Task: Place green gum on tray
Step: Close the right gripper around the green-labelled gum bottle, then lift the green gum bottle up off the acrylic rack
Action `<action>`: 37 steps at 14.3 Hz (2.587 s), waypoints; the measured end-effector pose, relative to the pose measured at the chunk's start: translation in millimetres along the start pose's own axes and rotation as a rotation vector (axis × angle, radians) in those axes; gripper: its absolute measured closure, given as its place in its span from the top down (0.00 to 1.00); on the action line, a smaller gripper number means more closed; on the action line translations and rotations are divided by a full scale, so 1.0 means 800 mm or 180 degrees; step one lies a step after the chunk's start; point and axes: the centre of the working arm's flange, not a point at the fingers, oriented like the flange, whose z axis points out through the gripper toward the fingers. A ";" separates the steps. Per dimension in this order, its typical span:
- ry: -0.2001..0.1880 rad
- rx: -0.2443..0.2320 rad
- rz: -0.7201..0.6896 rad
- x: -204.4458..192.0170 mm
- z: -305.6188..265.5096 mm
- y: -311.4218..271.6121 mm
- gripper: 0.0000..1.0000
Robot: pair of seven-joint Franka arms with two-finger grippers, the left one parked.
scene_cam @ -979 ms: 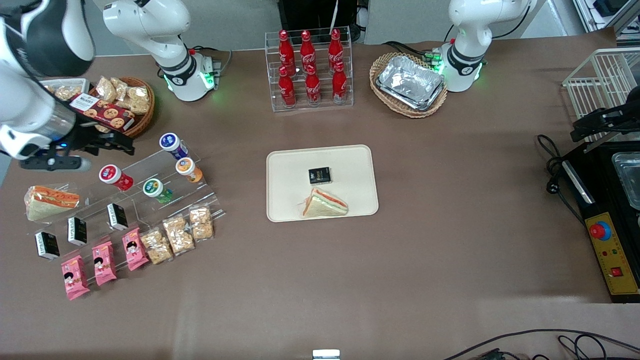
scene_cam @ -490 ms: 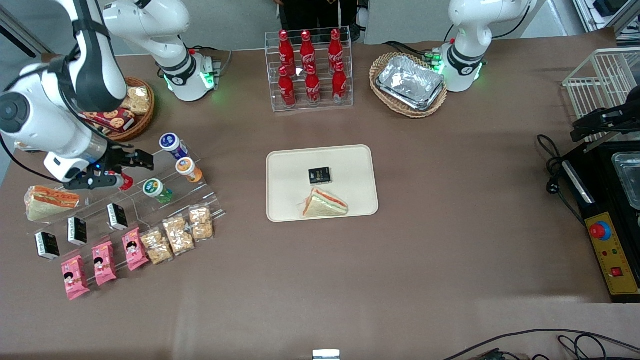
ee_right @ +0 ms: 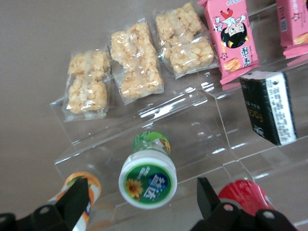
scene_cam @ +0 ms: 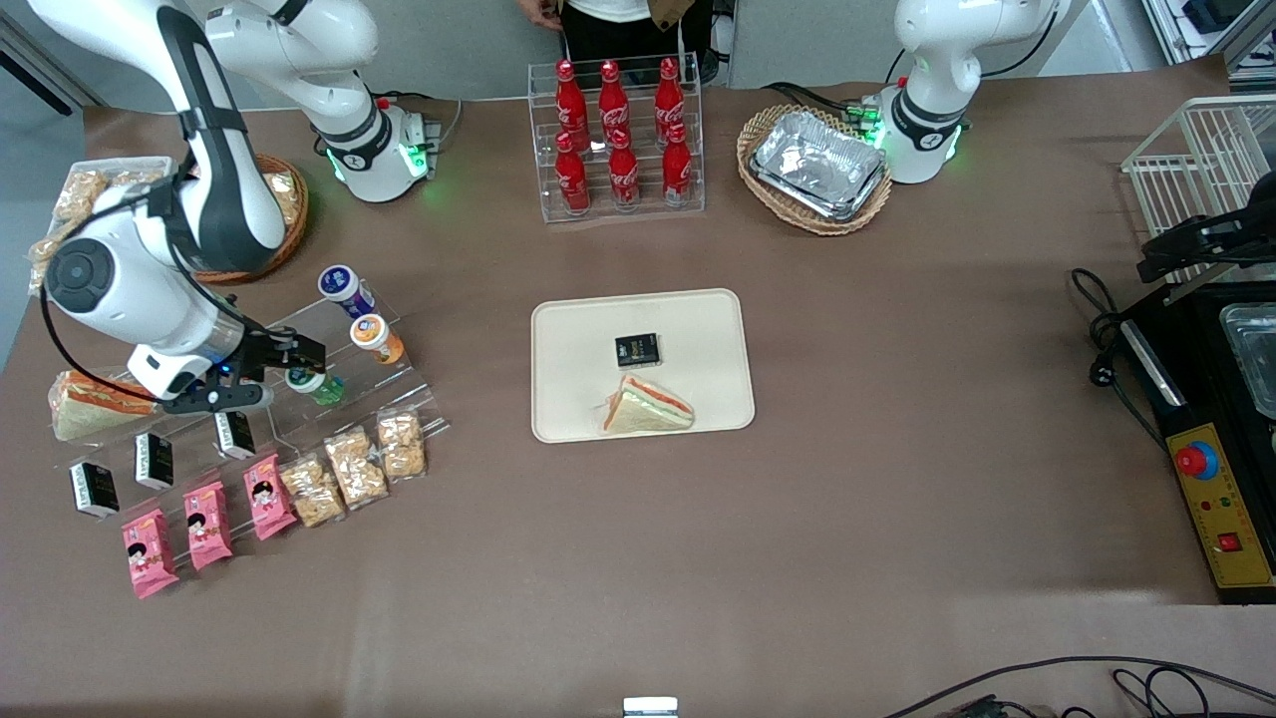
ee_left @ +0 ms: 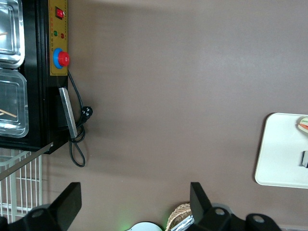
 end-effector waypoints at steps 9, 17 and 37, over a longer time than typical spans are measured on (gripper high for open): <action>0.0037 -0.0011 -0.0009 -0.006 0.039 0.001 0.87; 0.0056 -0.0016 -0.0117 -0.010 0.050 0.001 0.59; -0.0374 0.0265 0.0091 0.016 -0.259 -0.054 0.59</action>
